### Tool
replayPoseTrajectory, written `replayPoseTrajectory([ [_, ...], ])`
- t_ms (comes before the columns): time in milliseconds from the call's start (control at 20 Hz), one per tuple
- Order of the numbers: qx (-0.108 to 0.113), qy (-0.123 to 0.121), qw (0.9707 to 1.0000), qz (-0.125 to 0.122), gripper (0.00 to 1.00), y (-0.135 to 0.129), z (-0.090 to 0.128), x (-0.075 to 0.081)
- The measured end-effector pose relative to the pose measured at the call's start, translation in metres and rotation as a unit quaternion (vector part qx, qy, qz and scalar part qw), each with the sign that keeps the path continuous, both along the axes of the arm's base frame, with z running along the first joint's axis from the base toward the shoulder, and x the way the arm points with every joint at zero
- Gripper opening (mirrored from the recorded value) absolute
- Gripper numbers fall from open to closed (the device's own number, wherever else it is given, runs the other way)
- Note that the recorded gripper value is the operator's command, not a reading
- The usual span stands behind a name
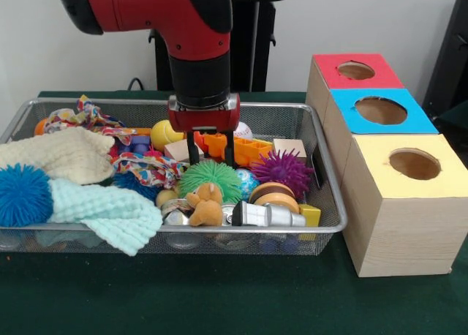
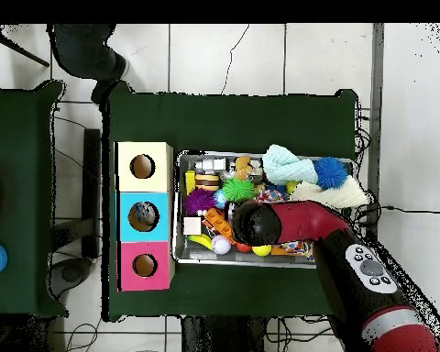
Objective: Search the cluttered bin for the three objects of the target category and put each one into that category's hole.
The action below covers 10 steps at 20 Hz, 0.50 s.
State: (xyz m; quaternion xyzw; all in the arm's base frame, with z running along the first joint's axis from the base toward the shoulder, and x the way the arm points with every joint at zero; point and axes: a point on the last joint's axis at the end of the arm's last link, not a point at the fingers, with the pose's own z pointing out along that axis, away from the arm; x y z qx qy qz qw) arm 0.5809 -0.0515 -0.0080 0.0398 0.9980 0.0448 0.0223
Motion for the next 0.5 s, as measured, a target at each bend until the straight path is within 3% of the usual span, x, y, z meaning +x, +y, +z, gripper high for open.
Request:
replayPoseTrajectory([
  [250,0.003,0.003,0.9999,-0.009,1.00,-0.004,-0.019,-0.013],
  [500,-0.006,-0.006,0.9999,-0.012,1.00,-0.010,-0.023,-0.016],
])
